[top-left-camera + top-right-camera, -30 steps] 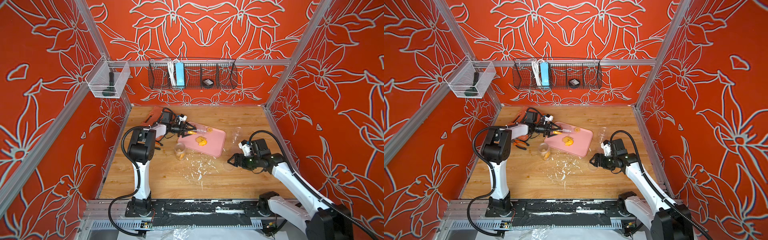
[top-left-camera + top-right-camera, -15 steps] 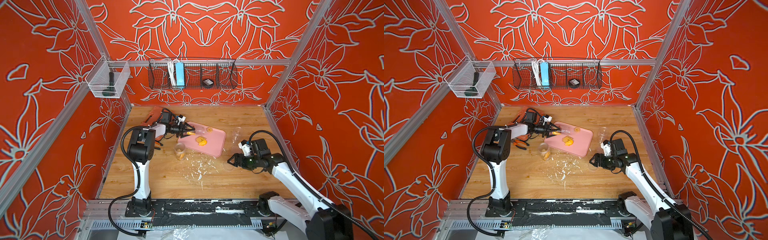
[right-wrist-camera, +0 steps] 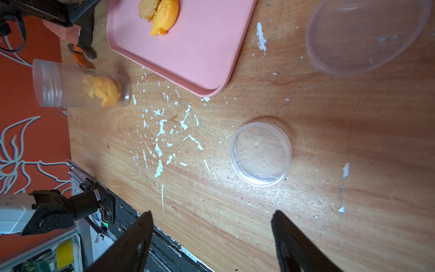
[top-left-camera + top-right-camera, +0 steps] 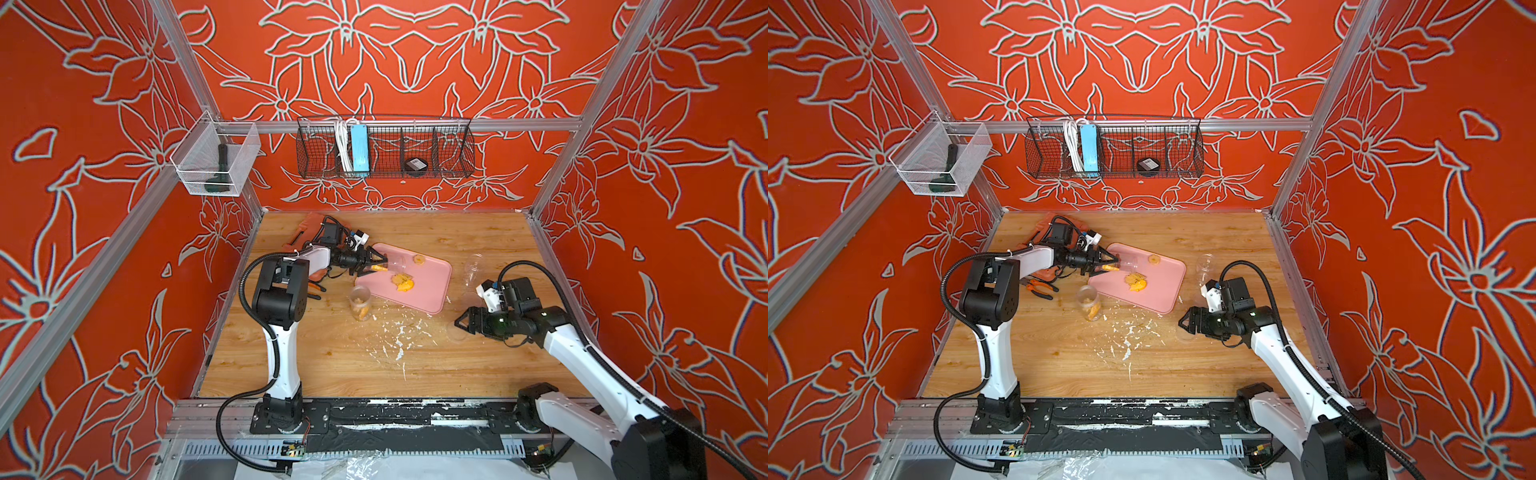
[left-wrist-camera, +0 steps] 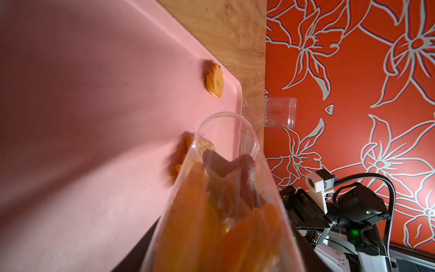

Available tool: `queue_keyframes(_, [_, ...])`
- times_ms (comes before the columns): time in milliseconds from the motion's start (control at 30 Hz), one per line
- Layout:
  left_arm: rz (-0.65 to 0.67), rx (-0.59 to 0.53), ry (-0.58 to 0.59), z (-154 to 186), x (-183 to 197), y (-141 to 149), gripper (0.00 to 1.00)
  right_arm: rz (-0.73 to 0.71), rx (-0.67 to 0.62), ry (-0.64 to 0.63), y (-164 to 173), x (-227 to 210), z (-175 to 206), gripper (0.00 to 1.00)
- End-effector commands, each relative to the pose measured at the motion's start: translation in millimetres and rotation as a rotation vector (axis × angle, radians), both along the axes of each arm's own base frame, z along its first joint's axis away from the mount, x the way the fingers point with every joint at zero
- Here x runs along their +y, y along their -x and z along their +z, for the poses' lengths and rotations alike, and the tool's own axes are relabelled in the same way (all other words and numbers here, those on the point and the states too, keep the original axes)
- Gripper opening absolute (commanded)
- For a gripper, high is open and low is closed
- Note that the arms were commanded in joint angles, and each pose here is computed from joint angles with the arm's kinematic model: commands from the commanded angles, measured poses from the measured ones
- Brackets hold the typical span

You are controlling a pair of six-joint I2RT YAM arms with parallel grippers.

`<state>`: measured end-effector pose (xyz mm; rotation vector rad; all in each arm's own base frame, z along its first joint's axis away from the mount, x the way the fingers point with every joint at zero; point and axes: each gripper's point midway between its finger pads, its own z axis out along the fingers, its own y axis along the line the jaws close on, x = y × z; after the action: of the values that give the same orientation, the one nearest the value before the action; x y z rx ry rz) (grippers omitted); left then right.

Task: Pour the cookies out of the jar
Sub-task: Pour the cookies in the jar onto the tray.

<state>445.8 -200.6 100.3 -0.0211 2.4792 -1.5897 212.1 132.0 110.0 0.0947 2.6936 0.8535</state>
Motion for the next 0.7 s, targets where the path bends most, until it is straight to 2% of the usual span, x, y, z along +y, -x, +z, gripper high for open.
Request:
queue_keyframes(0, [-0.008,-0.081,-0.040,23,3,-2,0.62,0.015,-0.010,-0.007,1,2,7,0.81])
queue_keyframes(67, [-0.016,-0.061,0.026,26,-1,1,0.62,0.013,-0.012,-0.007,1,2,7,0.81])
queue_keyframes(167, [0.005,-0.090,-0.078,20,5,-3,0.61,0.012,-0.013,-0.006,1,2,8,0.81])
queue_keyframes(200, [0.001,-0.089,-0.062,24,5,-1,0.61,0.013,-0.014,-0.006,1,2,8,0.81])
queue_keyframes(267, [0.004,-0.071,0.054,34,2,2,0.61,0.013,-0.014,-0.006,1,2,8,0.81])
queue_keyframes(667, [-0.018,-0.061,0.056,29,1,4,0.61,0.013,-0.018,-0.009,1,2,9,0.81])
